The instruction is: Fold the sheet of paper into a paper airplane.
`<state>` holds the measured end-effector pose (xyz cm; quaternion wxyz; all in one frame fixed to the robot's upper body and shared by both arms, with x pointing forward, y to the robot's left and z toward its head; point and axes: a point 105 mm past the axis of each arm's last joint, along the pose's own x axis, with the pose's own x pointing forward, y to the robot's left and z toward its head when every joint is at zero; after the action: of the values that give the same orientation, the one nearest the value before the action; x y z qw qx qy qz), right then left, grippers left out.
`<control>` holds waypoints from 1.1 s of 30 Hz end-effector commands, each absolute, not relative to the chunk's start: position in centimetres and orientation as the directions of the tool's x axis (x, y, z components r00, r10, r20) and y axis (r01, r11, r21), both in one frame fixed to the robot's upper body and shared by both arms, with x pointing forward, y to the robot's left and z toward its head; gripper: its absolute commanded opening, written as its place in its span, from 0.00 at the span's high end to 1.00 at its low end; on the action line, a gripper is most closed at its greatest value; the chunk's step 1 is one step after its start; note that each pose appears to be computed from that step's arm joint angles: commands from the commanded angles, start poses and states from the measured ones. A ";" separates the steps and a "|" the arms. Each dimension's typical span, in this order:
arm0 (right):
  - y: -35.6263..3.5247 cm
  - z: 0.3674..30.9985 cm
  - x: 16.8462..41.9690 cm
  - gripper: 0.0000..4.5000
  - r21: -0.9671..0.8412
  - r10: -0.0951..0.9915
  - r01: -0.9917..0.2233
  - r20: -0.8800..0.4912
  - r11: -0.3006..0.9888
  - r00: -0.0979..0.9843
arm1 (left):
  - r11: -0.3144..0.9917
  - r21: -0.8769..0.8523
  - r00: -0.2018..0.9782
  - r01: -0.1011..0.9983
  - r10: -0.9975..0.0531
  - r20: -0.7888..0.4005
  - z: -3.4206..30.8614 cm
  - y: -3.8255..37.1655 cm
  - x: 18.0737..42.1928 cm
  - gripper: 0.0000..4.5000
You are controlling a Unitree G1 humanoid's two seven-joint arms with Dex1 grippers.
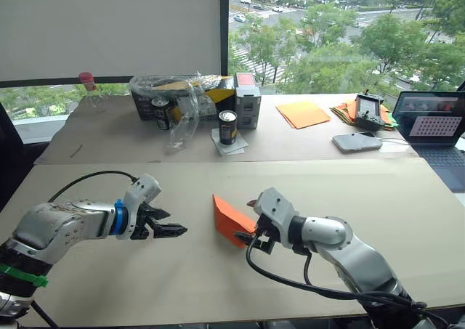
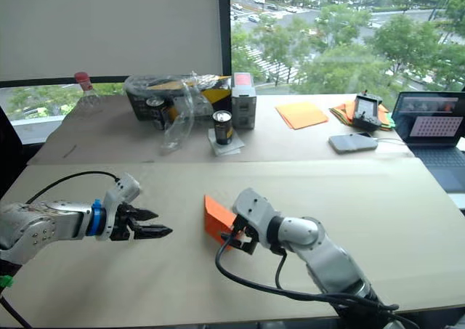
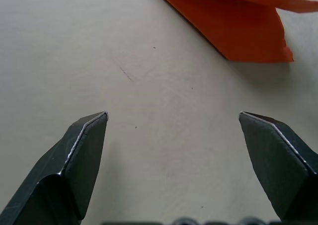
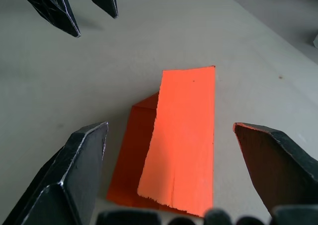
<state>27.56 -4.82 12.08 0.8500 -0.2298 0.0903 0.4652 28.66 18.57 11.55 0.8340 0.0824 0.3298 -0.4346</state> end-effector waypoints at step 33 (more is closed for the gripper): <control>-7.3 11.9 26.7 0.99 -0.833 0.907 -0.502 -0.373 -0.235 0.194 | 0.410 0.029 0.394 0.912 -0.854 -0.339 16.0 15.4 30.2 0.00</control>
<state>27.00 -7.65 10.89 0.5965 -0.5065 -0.1628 0.6009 30.72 15.37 14.88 0.8390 0.0988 0.1395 -0.5165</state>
